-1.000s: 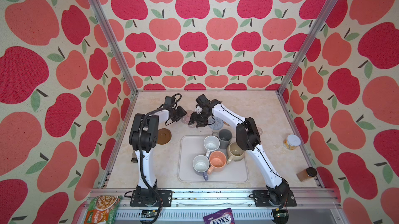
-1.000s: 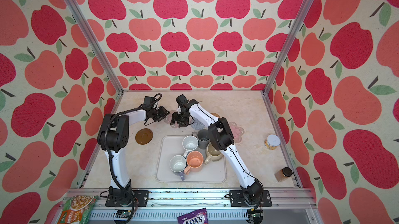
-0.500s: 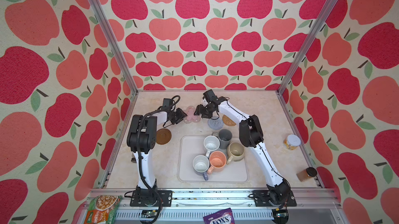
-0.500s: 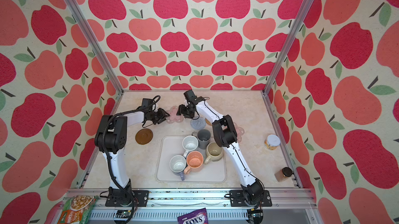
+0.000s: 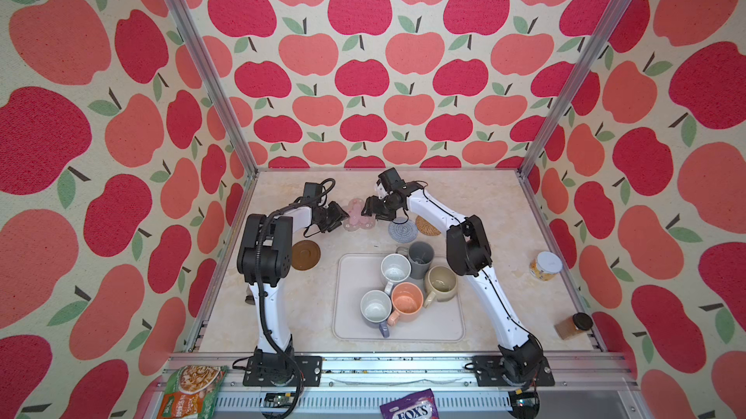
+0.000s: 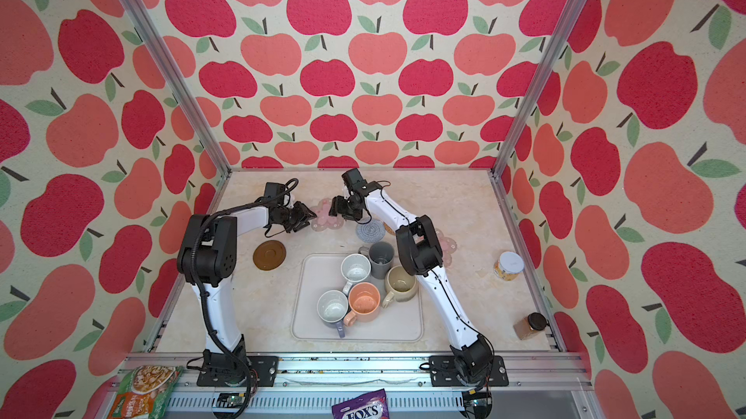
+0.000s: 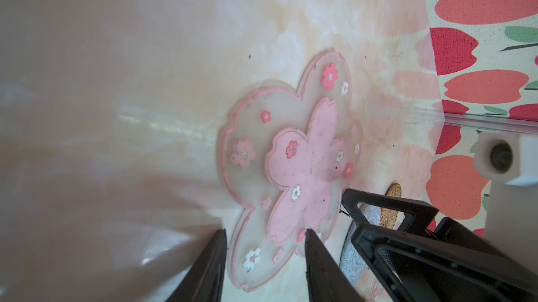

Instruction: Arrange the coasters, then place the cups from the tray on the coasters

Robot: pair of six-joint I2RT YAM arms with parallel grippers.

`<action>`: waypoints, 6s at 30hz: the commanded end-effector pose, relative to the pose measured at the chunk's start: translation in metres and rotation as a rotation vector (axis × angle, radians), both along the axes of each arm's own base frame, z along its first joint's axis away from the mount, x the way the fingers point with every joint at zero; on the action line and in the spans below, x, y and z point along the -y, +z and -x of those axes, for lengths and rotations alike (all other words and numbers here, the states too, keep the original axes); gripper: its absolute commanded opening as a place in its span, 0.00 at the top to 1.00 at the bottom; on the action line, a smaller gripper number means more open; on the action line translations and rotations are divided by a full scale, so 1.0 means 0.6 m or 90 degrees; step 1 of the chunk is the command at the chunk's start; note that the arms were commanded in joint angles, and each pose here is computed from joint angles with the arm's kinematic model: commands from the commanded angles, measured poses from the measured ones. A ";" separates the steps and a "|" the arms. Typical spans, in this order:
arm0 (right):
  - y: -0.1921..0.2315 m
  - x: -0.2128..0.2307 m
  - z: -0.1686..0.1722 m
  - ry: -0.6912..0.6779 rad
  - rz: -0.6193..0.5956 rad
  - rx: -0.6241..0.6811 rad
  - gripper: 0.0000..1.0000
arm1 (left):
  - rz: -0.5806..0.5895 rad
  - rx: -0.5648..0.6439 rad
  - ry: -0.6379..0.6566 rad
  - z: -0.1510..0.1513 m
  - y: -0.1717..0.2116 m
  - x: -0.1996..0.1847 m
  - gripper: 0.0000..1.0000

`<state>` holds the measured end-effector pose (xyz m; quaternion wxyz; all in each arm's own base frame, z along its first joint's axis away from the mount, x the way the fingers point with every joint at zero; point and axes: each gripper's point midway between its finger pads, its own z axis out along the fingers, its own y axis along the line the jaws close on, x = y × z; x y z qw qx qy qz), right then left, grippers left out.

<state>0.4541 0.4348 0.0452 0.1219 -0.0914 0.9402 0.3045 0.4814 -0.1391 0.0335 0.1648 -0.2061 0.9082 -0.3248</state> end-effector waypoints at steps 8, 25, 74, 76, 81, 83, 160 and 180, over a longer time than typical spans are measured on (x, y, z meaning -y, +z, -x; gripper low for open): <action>-0.066 0.006 0.007 -0.009 0.022 -0.036 0.34 | -0.016 -0.094 0.033 0.018 -0.081 -0.014 0.54; -0.087 -0.032 -0.048 -0.053 -0.075 -0.042 0.34 | -0.008 -0.076 0.097 -0.050 -0.110 -0.021 0.54; -0.050 0.020 -0.190 -0.171 -0.216 0.015 0.31 | 0.023 -0.029 0.191 -0.144 -0.111 -0.035 0.54; -0.034 0.021 -0.188 -0.163 -0.214 0.026 0.31 | 0.014 -0.025 0.189 -0.142 -0.100 -0.039 0.54; 0.006 0.030 -0.185 -0.148 -0.210 0.056 0.31 | -0.004 -0.004 0.174 -0.140 -0.060 -0.044 0.53; 0.027 0.031 -0.182 -0.138 -0.212 0.069 0.31 | -0.008 0.006 0.166 -0.139 -0.044 -0.044 0.53; -0.032 0.552 0.286 -0.366 0.145 -0.113 0.32 | -0.103 0.027 -0.074 0.050 0.111 0.023 0.52; -0.063 0.566 0.235 -0.434 0.171 -0.103 0.32 | -0.096 0.002 -0.068 0.057 0.086 0.022 0.52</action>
